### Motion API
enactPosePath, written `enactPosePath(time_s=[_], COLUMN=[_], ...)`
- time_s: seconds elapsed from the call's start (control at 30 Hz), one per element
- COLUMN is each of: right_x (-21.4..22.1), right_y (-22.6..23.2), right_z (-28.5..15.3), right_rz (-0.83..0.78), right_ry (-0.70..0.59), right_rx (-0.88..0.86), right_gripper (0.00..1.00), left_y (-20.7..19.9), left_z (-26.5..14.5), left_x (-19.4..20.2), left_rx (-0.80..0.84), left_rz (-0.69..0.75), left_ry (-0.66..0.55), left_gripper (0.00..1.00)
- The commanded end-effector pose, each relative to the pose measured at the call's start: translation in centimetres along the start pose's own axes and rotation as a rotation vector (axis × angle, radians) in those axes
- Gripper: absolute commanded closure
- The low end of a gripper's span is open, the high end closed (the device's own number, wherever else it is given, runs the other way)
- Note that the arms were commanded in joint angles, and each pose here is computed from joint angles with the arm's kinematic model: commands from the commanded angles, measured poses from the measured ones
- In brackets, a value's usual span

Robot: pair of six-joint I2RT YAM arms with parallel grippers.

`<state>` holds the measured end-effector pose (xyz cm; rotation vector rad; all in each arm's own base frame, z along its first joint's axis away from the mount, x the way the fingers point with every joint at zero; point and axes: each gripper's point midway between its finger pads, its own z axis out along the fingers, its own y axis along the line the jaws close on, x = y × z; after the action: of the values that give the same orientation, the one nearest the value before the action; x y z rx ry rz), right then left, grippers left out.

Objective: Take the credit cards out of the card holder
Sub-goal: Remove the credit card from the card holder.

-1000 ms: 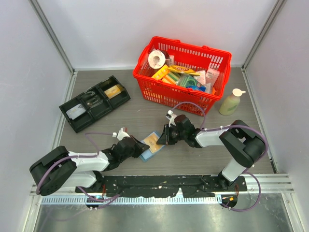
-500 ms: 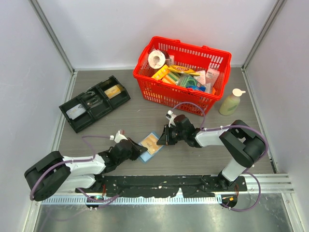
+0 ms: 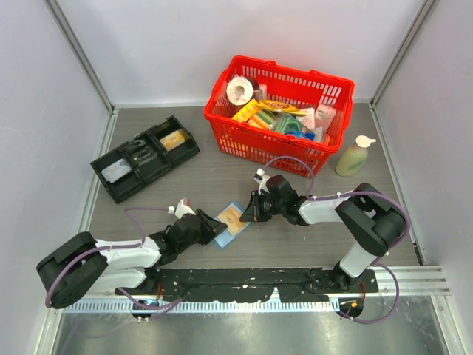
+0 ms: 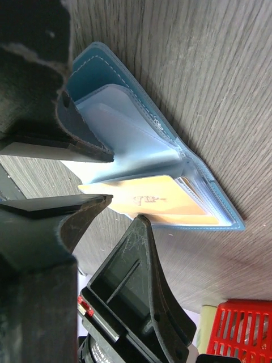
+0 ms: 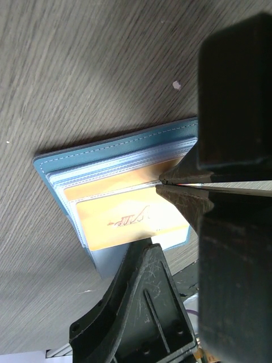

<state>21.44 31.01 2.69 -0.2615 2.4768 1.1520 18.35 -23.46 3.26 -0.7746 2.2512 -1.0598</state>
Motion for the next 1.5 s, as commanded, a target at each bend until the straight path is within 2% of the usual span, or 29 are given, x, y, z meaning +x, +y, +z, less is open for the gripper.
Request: enactPosePath(time_s=[0.0, 0.43, 0.57, 0.77, 1.07, 1.23, 1.47], right_x=[2.5, 2.4, 2.3, 2.3, 2.2, 1.4, -0.9], right_y=[-3.7, -3.6, -3.6, -3.9, -4.3, -3.7, -1.5], right_z=[-0.1, -0.2, -0.2, -0.3, -0.4, -0.6, -1.7], right_rz=[0.032, 0.028, 0.026, 0.031, 0.039, 0.021, -0.057], right_ry=[0.065, 0.061, 0.06, 0.058, 0.051, 0.028, -0.038], right_rx=[0.136, 0.13, 0.129, 0.135, 0.14, 0.12, 0.072], right_gripper=[0.92, 0.92, 0.92, 0.92, 0.92, 0.92, 0.91], left_y=[0.8, -1.2, -1.9, -2.2, 1.7, 2.6, 1.6], left_z=[0.4, 0.5, 0.3, -0.3, -1.3, -1.8, -3.0], left_x=[0.6, 0.8, 0.7, 0.8, 0.6, 0.1, -0.8], left_rx=[-0.011, 0.073, 0.101, 0.116, -0.034, -0.072, -0.04], left_rz=[0.034, 0.061, 0.069, 0.049, 0.018, 0.014, 0.023], left_ry=[0.023, 0.029, 0.028, 0.035, 0.031, 0.009, -0.022], left_gripper=[0.7, 0.9, 1.0, 1.0, 1.0, 1.0, 1.0])
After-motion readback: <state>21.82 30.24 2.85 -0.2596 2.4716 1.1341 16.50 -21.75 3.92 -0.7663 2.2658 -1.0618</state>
